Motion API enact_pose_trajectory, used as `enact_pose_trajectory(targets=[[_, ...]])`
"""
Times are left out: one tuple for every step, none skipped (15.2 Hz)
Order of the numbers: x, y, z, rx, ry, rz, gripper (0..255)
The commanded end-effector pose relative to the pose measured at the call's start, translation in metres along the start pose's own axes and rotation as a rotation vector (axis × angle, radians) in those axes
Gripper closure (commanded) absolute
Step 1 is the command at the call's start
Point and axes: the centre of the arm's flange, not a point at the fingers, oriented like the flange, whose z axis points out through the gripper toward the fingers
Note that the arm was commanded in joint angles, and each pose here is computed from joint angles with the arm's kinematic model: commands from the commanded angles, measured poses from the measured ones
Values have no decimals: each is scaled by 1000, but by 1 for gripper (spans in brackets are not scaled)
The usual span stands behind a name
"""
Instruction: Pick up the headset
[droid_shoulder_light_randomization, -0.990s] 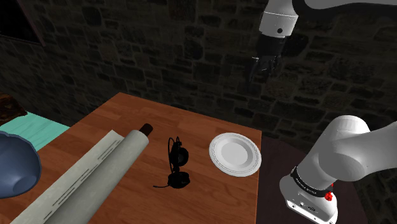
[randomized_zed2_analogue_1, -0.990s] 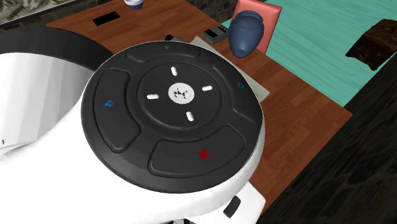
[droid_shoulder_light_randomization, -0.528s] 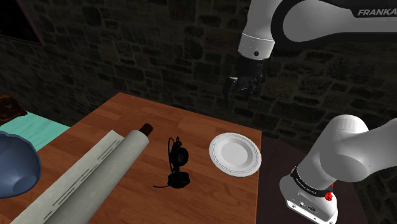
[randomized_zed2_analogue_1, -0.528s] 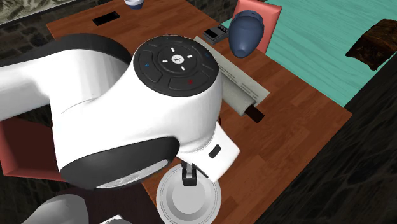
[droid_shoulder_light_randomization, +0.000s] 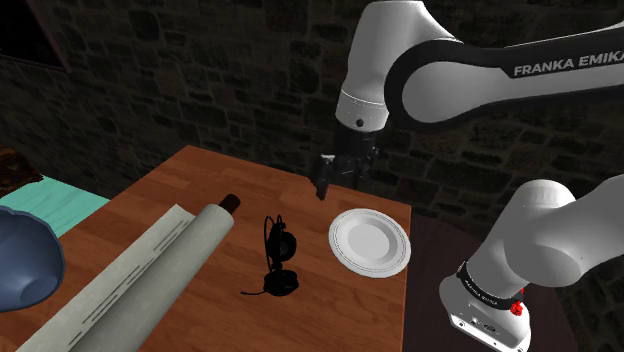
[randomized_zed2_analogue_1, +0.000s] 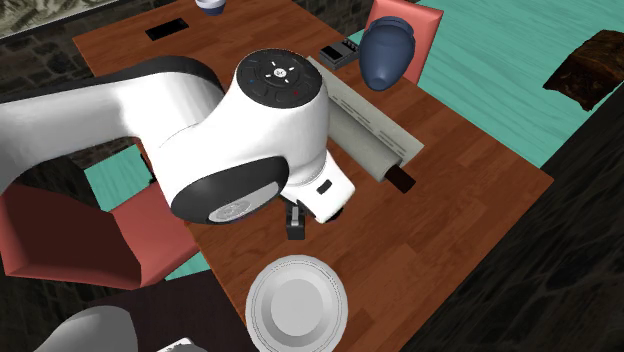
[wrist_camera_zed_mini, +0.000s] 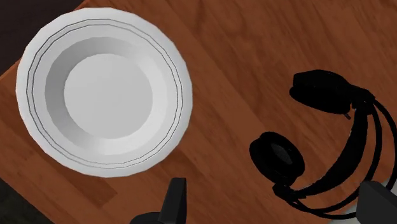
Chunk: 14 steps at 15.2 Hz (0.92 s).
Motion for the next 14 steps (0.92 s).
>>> enact_pose_trajectory(targets=[[0,-24,13,12,3,10,0],[-1,-34,20,17,5,15,0],[-1,-45,27,22,7,19,0],[-1,-55,34,26,8,24,0],[-1,-66,41,31,10,29,0],[-2,-77,47,36,11,33,0],[-2,-87,54,41,13,38,0],[-2,-98,60,46,14,42,0],[-2,-109,67,51,16,47,0],[-2,-120,73,56,18,52,0],[-1,-130,80,61,19,56,0],[-1,-133,81,62,20,57,0],[-1,-132,86,62,20,57,0],[-1,-131,92,62,20,57,0]])
